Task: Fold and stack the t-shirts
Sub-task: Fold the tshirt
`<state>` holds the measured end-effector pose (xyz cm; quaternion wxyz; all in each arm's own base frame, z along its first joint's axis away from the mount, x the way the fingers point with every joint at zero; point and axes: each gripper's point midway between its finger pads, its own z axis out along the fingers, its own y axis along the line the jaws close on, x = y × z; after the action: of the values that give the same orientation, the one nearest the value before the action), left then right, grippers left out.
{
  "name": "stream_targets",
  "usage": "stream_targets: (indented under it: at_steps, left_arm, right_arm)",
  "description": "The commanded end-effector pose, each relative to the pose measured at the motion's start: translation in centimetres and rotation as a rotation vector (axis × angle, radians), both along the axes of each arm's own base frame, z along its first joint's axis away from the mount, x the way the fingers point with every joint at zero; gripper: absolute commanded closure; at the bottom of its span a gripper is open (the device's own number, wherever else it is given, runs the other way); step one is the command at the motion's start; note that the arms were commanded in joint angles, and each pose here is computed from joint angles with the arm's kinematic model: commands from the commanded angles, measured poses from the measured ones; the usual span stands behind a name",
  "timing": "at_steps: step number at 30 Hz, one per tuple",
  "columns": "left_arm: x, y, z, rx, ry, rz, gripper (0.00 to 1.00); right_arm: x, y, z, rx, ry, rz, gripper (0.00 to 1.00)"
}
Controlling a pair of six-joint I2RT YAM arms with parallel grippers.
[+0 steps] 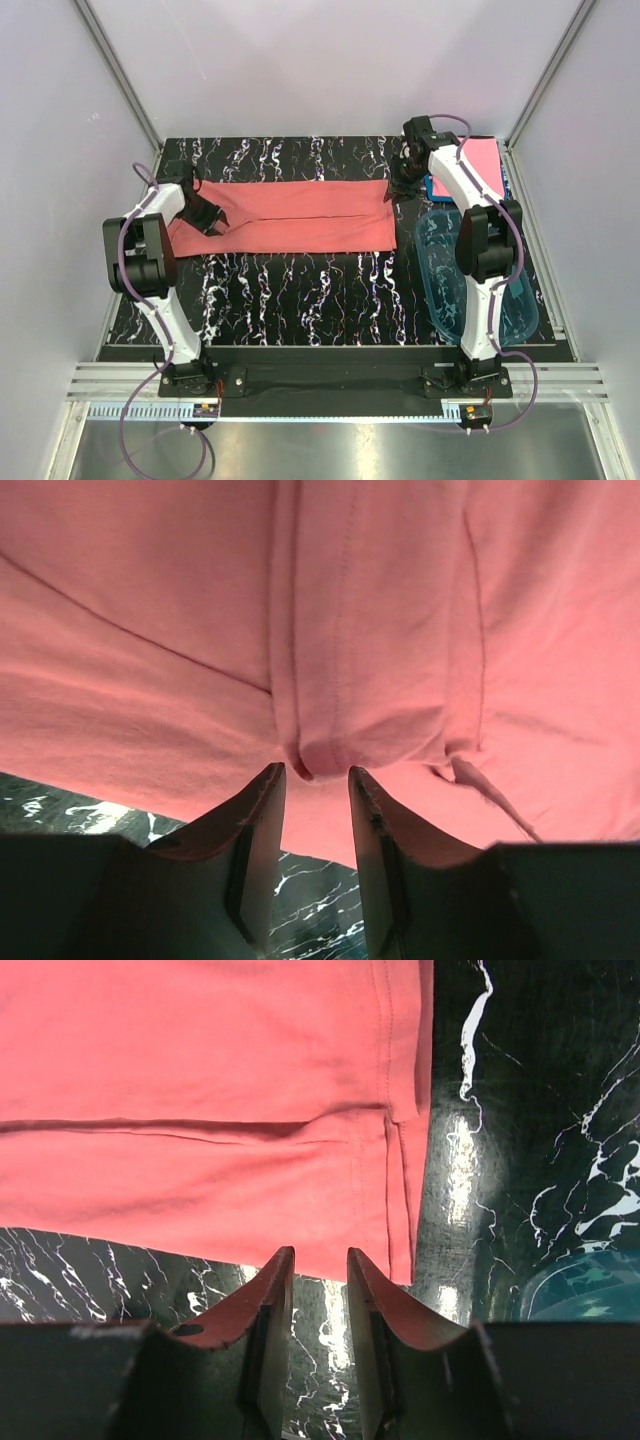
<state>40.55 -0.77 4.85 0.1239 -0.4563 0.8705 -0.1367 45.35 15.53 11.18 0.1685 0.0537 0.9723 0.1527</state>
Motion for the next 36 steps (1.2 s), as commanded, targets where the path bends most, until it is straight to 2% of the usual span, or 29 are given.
stream_targets:
  at_steps: [1,5,10,13,15,18,23,24,25,26,27,29,31,32,33,35,36]
  left_arm:
    - [0.6,0.6,0.4,0.020,-0.006,0.050,0.63]
    - [0.8,0.2,-0.4,-0.003,0.016,0.047,0.64]
    - [2.7,0.4,-0.1,-0.004,-0.020,0.044,0.68]
    - [4.0,0.4,0.4,-0.001,-0.050,0.025,0.91]
    - [4.9,0.0,1.6,0.030,-0.085,-0.005,1.00]
    - [6.8,-0.5,3.3,0.100,-0.147,-0.063,1.00]
    - [10.7,-2.7,4.1,0.075,-0.218,-0.137,1.00]
    - [11.6,-3.5,4.4,0.080,-0.241,-0.163,0.98]
    - [12.2,-3.8,3.0,0.090,-0.233,-0.202,0.83]
    - [12.7,-3.8,2.9,0.100,-0.232,-0.212,0.72]
    - [13.8,-3.7,3.9,0.112,-0.258,-0.215,0.65]
    - [13.6,-2.8,4.5,0.166,-0.234,-0.227,0.54]
    - [13.1,-1.7,5.7,0.243,-0.243,-0.235,0.51]
    - [12.8,-1.4,8.5,0.268,-0.296,-0.235,0.50]
    - [12.3,-0.8,9.3,0.307,-0.307,-0.231,0.50]
    - [10.2,0.4,9.2,0.378,-0.283,-0.240,0.50]
    - [9.1,0.9,11.1,0.405,-0.315,-0.232,0.50]
  right_arm:
    - [-0.5,0.3,0.9,0.000,-0.026,0.021,0.65]
    - [-0.6,0.4,1.0,0.014,-0.023,0.021,0.65]
    - [-0.9,0.2,0.9,0.003,-0.019,0.028,0.65]
    - [-1.2,0.1,0.7,-0.001,-0.012,0.029,0.66]
    - [-1.4,0.1,0.7,-0.002,-0.009,0.029,0.65]
    - [-1.6,0.1,0.4,0.003,0.000,0.025,0.66]
    - [-1.7,0.6,-0.1,0.028,0.021,0.017,0.66]
    - [-1.7,0.6,0.0,0.031,0.022,0.017,0.65]
    - [-1.7,0.7,0.0,0.035,0.025,0.015,0.66]
    - [-1.9,0.8,0.0,0.039,0.026,0.017,0.65]
    - [-2.0,0.9,0.0,0.040,0.028,0.019,0.66]
    - [-2.3,0.8,-0.1,0.037,0.031,0.019,0.65]
    - [-2.6,0.7,-0.4,0.033,0.033,0.016,0.66]
    - [-2.5,0.7,-0.6,0.034,0.034,0.013,0.66]
    - [-2.6,0.8,-0.8,0.033,0.037,0.015,0.66]
    - [-2.4,1.4,-1.5,0.039,0.047,0.019,0.66]
    - [-2.5,1.8,-1.6,0.037,0.048,0.031,0.66]
